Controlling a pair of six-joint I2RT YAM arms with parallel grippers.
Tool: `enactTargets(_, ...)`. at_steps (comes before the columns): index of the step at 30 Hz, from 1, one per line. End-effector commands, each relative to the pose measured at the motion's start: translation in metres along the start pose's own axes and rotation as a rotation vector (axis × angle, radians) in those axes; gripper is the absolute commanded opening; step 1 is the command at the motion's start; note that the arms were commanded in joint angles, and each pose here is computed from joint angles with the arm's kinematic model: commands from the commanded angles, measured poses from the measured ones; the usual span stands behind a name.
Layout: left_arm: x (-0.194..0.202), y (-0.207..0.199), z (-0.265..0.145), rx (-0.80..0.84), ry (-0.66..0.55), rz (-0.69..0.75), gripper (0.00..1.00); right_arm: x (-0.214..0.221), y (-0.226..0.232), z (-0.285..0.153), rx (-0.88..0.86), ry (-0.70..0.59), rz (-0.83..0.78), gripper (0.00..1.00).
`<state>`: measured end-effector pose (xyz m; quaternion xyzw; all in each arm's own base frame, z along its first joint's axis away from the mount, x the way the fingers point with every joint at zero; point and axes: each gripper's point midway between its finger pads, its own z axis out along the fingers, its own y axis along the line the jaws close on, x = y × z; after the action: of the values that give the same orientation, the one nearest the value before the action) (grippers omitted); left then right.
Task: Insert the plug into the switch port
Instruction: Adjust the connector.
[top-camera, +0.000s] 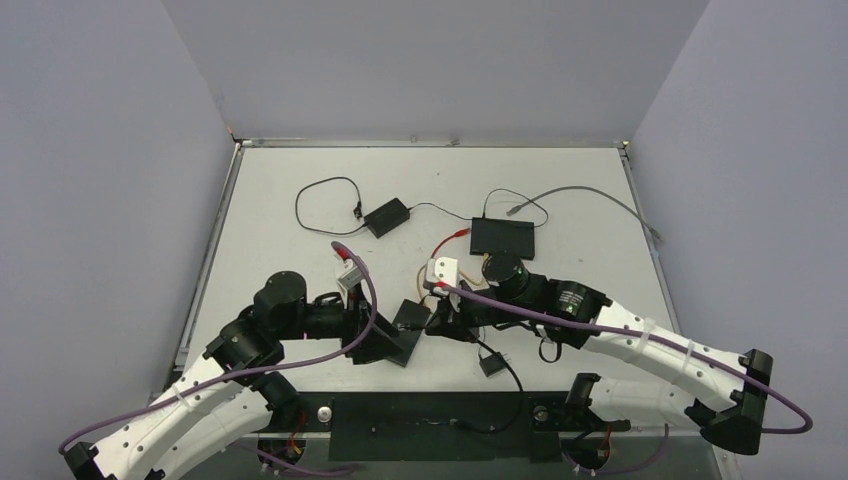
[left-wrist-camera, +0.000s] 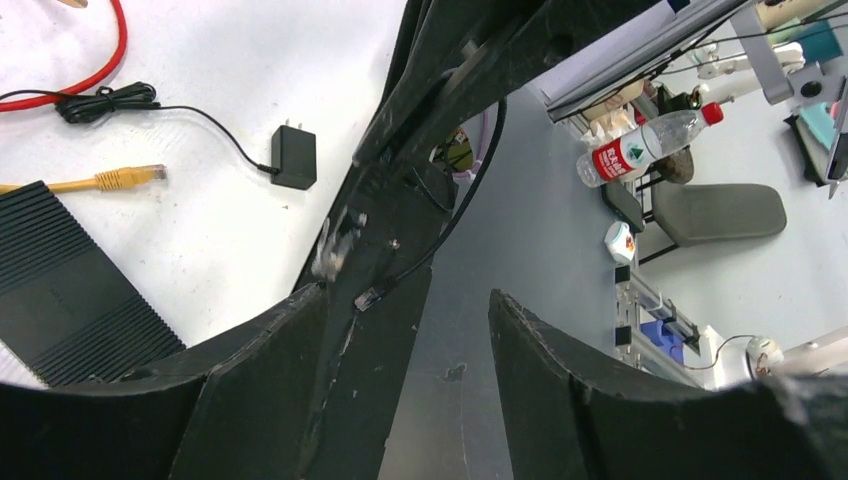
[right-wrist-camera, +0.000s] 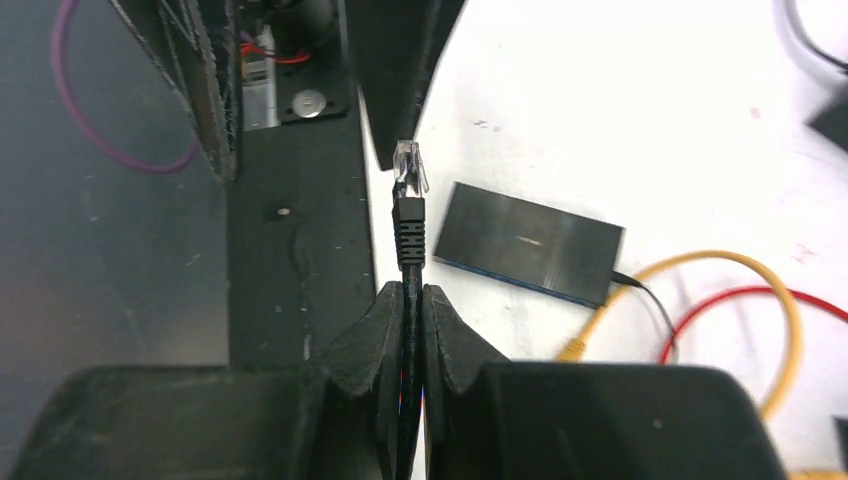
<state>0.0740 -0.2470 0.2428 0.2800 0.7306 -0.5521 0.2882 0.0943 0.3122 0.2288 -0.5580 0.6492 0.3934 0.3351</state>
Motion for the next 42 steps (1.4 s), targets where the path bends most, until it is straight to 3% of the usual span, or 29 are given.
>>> enactTargets(1, -0.02, -0.008, 0.004, 0.036, -0.094, -0.021, 0.57, -0.006, -0.022, -0.018, 0.177, -0.041, -0.075, 0.0)
enactTargets(11, -0.046, -0.018, 0.008, 0.105, -0.196, -0.155, 0.58, -0.024, -0.006, -0.041, 0.283, -0.141, -0.373, 0.0)
enactTargets(22, -0.047, -0.023, 0.003, 0.201, -0.178, -0.305, 0.58, -0.027, -0.014, -0.037, 0.436, -0.134, -0.58, 0.0)
enactTargets(42, -0.035, -0.007, 0.006, 0.163, -0.143, -0.357, 0.45, -0.031, -0.001, -0.011, 0.405, -0.172, -0.606, 0.0)
